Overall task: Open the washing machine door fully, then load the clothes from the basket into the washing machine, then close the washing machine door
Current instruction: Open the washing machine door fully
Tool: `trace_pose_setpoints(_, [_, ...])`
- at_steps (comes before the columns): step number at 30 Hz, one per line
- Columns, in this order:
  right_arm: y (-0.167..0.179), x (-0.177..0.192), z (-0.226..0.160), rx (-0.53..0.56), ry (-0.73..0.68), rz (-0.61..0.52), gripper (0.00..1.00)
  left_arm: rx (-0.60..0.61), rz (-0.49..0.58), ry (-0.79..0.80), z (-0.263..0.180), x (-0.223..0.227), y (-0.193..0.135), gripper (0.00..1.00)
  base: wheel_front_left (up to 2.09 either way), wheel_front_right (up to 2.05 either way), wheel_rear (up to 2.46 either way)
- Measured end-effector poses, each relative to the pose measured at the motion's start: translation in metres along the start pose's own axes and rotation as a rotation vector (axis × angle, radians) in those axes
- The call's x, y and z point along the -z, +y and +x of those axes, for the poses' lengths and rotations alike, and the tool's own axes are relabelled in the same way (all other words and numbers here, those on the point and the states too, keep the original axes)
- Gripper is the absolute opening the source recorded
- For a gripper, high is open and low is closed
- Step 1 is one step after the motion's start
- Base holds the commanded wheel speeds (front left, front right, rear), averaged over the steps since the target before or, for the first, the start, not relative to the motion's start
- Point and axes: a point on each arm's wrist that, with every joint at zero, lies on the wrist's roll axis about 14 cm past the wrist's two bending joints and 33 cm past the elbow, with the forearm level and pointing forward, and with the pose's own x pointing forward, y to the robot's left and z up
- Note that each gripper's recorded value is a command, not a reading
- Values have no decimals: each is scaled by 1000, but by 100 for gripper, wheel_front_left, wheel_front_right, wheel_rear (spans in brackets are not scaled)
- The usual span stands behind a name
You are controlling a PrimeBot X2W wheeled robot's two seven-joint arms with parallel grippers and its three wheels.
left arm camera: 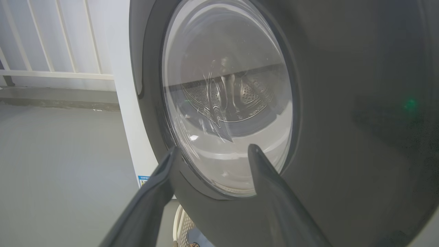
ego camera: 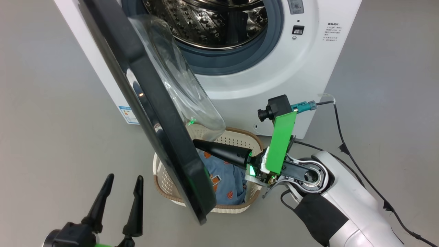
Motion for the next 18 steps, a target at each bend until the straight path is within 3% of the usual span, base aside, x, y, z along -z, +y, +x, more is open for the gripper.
trace_pose_setpoints(18, [3, 18, 7, -12, 19, 34, 0, 6, -5, -14, -2, -4, -2, 100, 0, 0, 0])
